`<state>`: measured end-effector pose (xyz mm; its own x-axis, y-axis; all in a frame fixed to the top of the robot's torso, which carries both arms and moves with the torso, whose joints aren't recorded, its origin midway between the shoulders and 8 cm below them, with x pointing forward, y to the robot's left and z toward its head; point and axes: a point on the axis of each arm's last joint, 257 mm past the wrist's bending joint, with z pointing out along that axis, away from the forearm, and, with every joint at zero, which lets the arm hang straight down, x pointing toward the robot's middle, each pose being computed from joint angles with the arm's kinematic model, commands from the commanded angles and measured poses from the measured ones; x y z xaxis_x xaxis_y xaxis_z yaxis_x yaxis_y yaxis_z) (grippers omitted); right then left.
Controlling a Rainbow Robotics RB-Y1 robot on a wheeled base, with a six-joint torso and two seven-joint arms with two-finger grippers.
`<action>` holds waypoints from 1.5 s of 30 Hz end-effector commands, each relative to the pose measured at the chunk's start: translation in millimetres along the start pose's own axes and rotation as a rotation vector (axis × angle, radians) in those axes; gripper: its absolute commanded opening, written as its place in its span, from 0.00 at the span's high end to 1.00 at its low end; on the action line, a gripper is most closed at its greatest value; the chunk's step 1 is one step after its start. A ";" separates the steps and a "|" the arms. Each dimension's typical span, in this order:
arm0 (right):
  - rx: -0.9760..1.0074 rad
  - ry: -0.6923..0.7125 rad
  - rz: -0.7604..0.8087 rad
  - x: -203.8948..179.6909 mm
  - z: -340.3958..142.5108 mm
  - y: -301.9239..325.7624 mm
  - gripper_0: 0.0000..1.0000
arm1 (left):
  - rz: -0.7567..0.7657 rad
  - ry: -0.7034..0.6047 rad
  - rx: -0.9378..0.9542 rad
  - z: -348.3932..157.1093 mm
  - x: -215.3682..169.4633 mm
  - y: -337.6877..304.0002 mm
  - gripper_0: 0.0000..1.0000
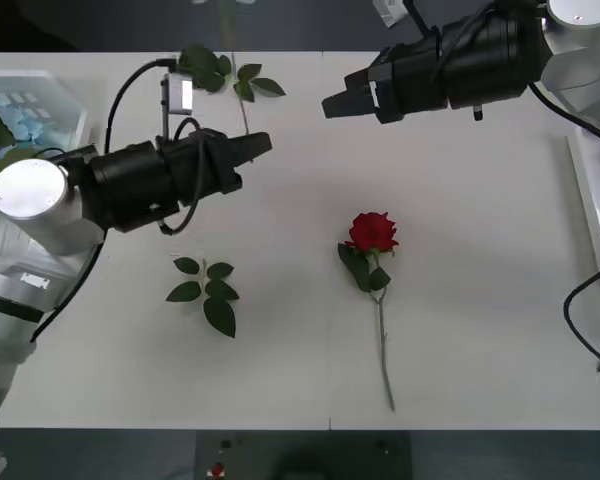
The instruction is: Put the red flowers into the right box and the blue flowers into the left box
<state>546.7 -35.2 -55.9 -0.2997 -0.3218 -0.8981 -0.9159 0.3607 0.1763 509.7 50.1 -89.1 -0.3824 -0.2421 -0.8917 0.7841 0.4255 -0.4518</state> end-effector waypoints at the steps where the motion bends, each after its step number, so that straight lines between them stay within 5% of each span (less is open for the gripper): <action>1: 0.051 0.125 0.059 9.6 -4.8 -5.1 0.07 | 0.052 0.008 0.012 -33.5 -44.2 -3.1 1.00; 11: 0.217 0.421 0.235 100.5 -31.7 -32.9 0.07 | -0.002 0.162 -0.249 -153.9 -80.7 71.4 1.00; 24: 0.516 0.712 0.591 162.8 -76.5 9.1 0.06 | 0.128 0.279 -0.795 -315.9 -115.7 188.3 1.00; 34: 0.745 0.783 0.607 192.4 -85.1 31.1 0.06 | 0.209 0.345 -1.005 -414.4 -95.8 197.6 1.00; 45: 0.884 0.695 0.633 242.5 -51.8 44.7 0.06 | 0.230 0.429 -1.220 -508.9 -79.8 201.6 1.00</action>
<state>426.5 -155.0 -236.2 -0.9306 -0.2136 -0.2973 -0.1966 0.9767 -0.0863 449.0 588.8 -138.4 -0.6055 0.0774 -0.7921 -0.0084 0.9946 0.1037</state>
